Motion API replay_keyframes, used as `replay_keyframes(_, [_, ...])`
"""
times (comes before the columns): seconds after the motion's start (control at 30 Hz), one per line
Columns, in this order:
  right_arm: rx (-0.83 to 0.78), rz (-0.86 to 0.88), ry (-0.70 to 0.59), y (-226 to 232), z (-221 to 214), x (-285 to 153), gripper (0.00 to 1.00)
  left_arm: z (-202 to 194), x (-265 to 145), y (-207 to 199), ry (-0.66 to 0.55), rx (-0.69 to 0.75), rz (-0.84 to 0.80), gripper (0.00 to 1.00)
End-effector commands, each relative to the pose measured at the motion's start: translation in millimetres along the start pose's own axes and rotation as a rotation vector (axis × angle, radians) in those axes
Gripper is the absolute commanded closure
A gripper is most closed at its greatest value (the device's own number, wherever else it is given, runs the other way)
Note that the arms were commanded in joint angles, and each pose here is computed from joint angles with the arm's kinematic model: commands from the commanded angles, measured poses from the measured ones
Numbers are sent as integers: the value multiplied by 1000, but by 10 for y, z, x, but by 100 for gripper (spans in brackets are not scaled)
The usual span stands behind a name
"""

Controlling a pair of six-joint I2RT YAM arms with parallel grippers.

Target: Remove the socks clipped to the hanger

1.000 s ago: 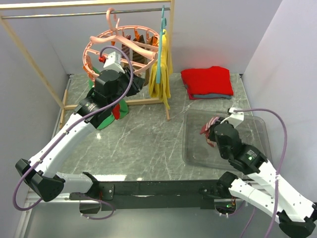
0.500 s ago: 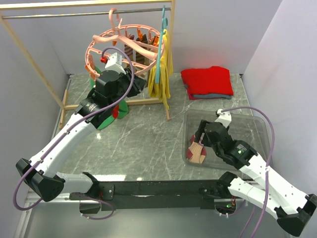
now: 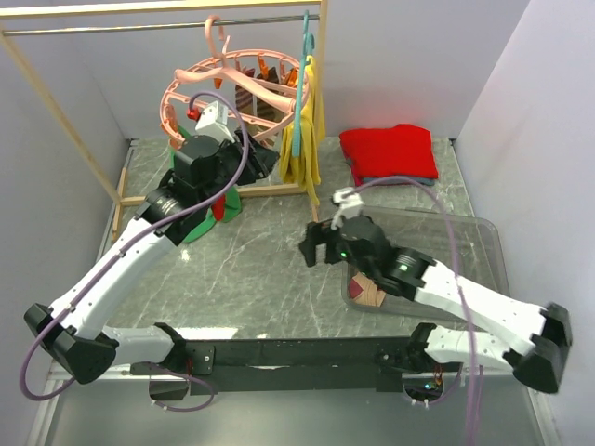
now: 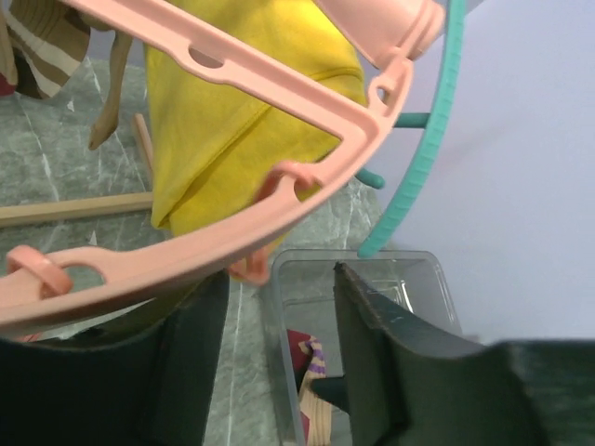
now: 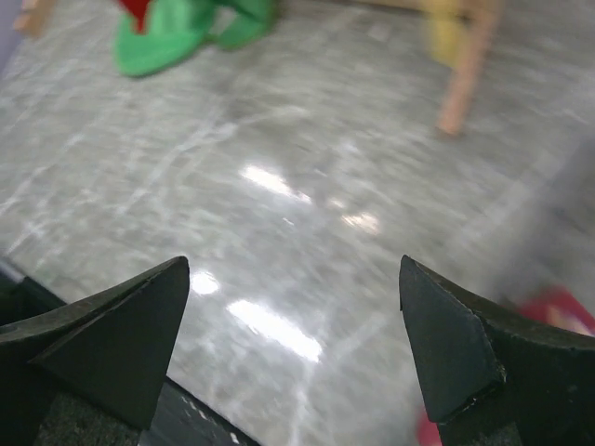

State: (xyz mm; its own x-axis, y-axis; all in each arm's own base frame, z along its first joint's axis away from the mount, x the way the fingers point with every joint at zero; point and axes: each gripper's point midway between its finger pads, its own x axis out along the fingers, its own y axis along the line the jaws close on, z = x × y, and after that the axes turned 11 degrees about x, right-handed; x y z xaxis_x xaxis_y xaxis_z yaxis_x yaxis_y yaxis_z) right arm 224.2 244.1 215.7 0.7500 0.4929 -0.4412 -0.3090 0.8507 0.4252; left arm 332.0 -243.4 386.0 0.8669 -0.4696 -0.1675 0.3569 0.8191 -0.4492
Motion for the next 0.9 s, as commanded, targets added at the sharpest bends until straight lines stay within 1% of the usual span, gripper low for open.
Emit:
replay_keyframes(0.0, [-40, 273, -111, 711, 324, 188, 0, 195, -248, -125, -50, 21, -61, 41])
replay_keyframes(0.07, [-53, 342, -145, 928, 384, 277, 1, 206, -330, -138, -48, 25, -68, 37])
replay_keyframes(0.2, [-61, 408, -193, 1131, 490, 399, 0, 233, -512, -176, -45, 40, -99, 23])
replay_keyframes(0.3, [-66, 461, -199, 1303, 529, 463, 0, 275, -709, -271, -55, 52, -160, 13])
replay_keyframes(0.4, [-72, 510, -213, 1434, 545, 502, 0, 276, -901, -313, -54, 56, -199, 11])
replay_keyframes(0.43, [-74, 523, -230, 1469, 570, 526, 0, 280, -950, -310, -58, 59, -202, 9])
replay_keyframes(0.53, [-77, 549, -256, 1549, 598, 589, 0, 328, -1236, -297, -85, 69, -218, 9])
replay_keyframes(0.6, [-87, 552, -257, 1588, 581, 672, 0, 320, -1335, -219, -94, 77, -191, 9])
replay_keyframes(0.63, [-85, 559, -275, 1609, 617, 688, 0, 321, -1464, -195, -100, 83, -191, 9])
replay_keyframes(0.7, [-89, 547, -279, 1619, 593, 796, 0, 357, -1550, -55, -129, 86, -126, 9])
replay_keyframes(0.83, [-101, 537, -326, 1662, 664, 957, 0, 381, -1796, 181, -173, 93, -32, 9])
replay_keyframes(0.87, [-108, 539, -329, 1668, 665, 997, 0, 326, -1815, 238, -159, 98, -12, 9])
